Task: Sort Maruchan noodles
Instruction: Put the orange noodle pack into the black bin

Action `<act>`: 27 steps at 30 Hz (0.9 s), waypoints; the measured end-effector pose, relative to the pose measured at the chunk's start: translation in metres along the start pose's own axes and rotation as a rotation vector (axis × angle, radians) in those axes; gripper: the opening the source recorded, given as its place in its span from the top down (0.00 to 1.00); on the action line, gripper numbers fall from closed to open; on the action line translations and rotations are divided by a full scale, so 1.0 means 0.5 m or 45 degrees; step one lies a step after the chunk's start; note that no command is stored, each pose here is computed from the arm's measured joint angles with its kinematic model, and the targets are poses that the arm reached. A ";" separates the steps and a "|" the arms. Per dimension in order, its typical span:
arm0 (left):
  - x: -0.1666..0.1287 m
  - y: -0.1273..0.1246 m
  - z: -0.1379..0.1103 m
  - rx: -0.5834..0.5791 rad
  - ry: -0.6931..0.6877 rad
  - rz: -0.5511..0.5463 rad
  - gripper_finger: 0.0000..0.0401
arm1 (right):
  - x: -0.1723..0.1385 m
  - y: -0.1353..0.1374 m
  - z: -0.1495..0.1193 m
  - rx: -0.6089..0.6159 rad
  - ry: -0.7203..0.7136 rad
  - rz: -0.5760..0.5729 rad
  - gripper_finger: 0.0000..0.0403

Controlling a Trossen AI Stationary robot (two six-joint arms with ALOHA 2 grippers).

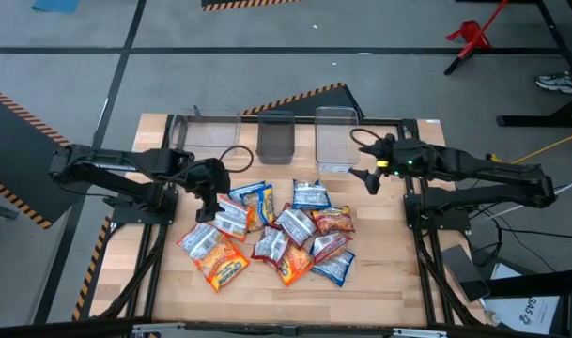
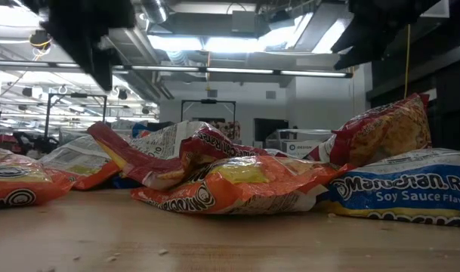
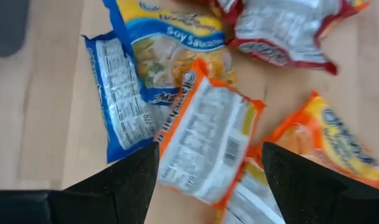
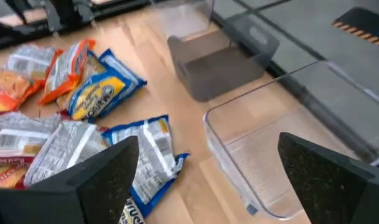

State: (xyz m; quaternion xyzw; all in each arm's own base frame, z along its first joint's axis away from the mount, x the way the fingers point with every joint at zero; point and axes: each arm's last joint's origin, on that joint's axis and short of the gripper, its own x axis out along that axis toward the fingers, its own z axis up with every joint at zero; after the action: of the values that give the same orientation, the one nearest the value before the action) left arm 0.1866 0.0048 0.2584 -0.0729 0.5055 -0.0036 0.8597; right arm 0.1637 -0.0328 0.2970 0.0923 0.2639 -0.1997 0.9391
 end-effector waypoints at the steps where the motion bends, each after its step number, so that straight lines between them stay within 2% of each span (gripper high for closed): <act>1: 0.012 0.008 -0.005 0.014 -0.006 0.003 0.31 | 0.006 0.001 -0.002 -0.004 0.025 0.008 0.08; 7: 0.058 0.053 -0.042 0.049 0.030 0.020 0.31 | 0.041 0.010 -0.008 -0.018 0.125 0.052 0.08; 13: 0.081 0.083 -0.051 0.048 -0.038 -0.065 0.31 | 0.069 0.016 -0.016 -0.030 0.212 0.069 0.08; 15: 0.091 0.092 -0.059 0.025 -0.010 -0.056 0.31 | 0.076 0.018 -0.017 -0.030 0.234 0.089 0.08; 20: 0.118 0.098 -0.072 -0.012 0.056 -0.177 0.31 | 0.087 0.021 -0.021 -0.033 0.267 0.102 0.08; 27: 0.158 0.103 -0.077 -0.009 0.178 -0.200 0.33 | 0.088 0.021 -0.021 -0.033 0.270 0.101 0.08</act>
State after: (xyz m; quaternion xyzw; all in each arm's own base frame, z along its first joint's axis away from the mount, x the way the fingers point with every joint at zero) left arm 0.1884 0.0449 0.1648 -0.1148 0.5570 -0.0744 0.8192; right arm 0.1976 -0.0348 0.2652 0.1110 0.3605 -0.1478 0.9142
